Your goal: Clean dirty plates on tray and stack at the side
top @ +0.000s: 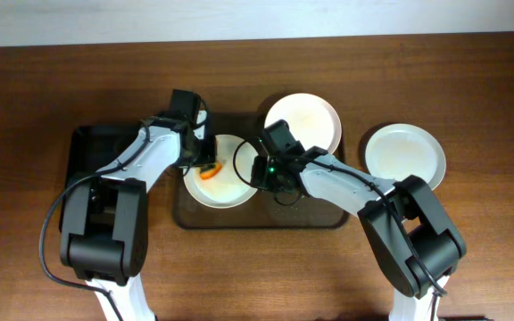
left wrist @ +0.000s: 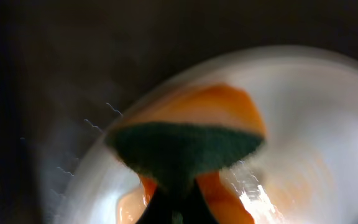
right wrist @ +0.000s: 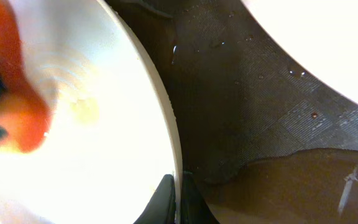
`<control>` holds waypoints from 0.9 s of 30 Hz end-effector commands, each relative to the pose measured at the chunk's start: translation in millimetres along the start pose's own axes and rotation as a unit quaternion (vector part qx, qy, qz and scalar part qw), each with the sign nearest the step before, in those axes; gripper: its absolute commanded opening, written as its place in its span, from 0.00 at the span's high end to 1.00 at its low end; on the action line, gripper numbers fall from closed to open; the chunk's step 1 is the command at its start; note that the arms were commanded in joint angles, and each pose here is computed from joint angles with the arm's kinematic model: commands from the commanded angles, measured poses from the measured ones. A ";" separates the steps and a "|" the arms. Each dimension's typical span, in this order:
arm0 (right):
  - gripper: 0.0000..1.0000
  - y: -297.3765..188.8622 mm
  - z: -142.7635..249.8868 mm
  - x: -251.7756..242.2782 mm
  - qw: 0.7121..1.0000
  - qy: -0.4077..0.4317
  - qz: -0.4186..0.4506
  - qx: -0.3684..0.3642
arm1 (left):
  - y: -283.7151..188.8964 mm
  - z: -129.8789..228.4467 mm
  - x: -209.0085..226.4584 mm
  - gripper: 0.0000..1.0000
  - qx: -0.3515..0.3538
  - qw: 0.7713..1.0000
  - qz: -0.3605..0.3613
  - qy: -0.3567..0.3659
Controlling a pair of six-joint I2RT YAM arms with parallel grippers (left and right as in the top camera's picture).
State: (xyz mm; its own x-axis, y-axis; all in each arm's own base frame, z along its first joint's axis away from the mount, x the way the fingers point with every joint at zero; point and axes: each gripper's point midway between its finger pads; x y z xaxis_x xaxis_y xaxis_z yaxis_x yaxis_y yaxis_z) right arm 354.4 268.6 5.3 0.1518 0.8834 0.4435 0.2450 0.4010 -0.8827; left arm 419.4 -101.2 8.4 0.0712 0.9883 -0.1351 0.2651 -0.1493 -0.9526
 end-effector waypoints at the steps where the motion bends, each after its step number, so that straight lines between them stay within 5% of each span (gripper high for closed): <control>1: 0.96 9.6 11.8 -10.0 1.000 -0.010 0.016 0.021 | 11.9 -9.1 48.1 1.00 -0.028 0.992 -0.117 -0.027; 4: 0.96 9.6 11.8 -10.0 1.000 -0.012 0.016 0.021 | 13.9 38.6 -4.5 1.00 0.078 0.996 0.030 0.023; 7: 0.96 9.6 11.8 -9.9 1.000 -0.012 0.016 0.021 | -10.0 56.0 -63.8 1.00 0.105 0.961 0.246 0.072; 8: 0.96 9.6 11.9 -9.9 1.000 -0.012 0.016 0.021 | -11.7 53.9 -66.0 1.00 0.100 0.959 0.257 0.070; 11: 0.96 9.6 12.5 -10.4 1.000 -0.011 0.017 0.023 | -5.1 40.4 -52.1 1.00 0.079 0.970 0.224 0.051; 15: 0.96 9.5 12.9 -10.2 1.000 -0.011 0.016 0.024 | -13.3 -1.1 -6.0 1.00 0.046 0.995 0.083 0.011; 21: 0.96 9.3 14.7 -10.9 0.999 -0.010 0.017 0.028 | -129.9 -62.7 48.5 1.00 0.010 0.992 -0.121 -0.041; 27: 0.96 -26.9 1.7 8.5 0.995 -0.086 0.001 0.041 | -158.2 -43.2 88.9 1.00 0.053 0.985 -0.138 -0.088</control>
State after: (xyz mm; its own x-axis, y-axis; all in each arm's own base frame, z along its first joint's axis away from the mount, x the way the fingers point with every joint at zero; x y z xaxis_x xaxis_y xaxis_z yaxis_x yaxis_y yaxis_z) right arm 337.6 265.6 5.8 0.1012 0.9031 0.4173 0.1492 0.4010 -0.9039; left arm 429.5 -22.8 157.0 -0.0780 0.9955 0.0548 0.1677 0.0673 -0.9835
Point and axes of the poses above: each gripper's point midway between its finger pads, its own y axis out along the fingers, its own x axis along the line the jaws close on, z = x × y, and after that the axes turned 4 degrees about y, right-handed
